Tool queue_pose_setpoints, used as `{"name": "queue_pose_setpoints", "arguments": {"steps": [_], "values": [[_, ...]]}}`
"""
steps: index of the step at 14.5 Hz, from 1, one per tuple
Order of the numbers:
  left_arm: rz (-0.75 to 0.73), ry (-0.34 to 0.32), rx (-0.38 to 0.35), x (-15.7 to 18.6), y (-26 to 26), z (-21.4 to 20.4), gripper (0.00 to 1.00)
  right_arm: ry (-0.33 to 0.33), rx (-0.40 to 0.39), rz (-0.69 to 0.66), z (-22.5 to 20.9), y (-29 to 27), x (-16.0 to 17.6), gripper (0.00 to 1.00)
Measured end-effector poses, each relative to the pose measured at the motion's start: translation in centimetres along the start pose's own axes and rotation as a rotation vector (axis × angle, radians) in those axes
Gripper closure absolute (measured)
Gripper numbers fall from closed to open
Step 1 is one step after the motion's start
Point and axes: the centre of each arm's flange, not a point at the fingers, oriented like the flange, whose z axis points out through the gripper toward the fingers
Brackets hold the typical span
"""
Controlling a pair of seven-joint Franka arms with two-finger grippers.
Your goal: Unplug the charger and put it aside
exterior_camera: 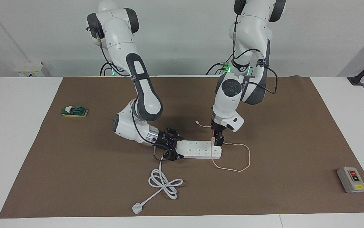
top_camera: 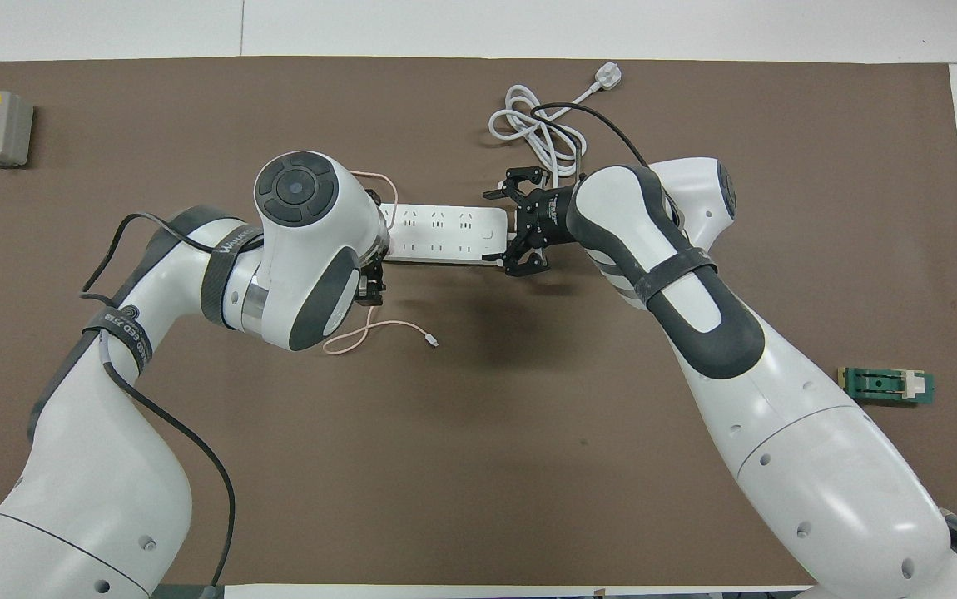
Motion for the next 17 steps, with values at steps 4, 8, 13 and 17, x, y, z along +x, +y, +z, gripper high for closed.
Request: {"name": "queue_pose_setpoints", "arguments": {"steps": [4, 8, 13, 17], "values": [[0.004, 0.009, 0.009, 0.1, 0.3, 1.0, 0.04, 0.000, 0.003, -0.009, 0.3, -0.1, -0.1, 0.00], [0.016, 0.019, 0.001, -0.1, 0.8, 1.1, 0.10, 0.010, 0.004, -0.041, 1.4, 0.3, -0.4, 0.00], [0.028, 0.035, -0.001, 0.1, 1.0, 0.9, 0.34, 0.010, -0.006, -0.048, 2.0, 0.5, -0.4, 0.00], [0.041, 0.040, -0.020, 0.0, 1.7, 0.5, 0.68, -0.029, -0.032, -0.040, -0.2, -0.6, 0.5, 0.00]]}}
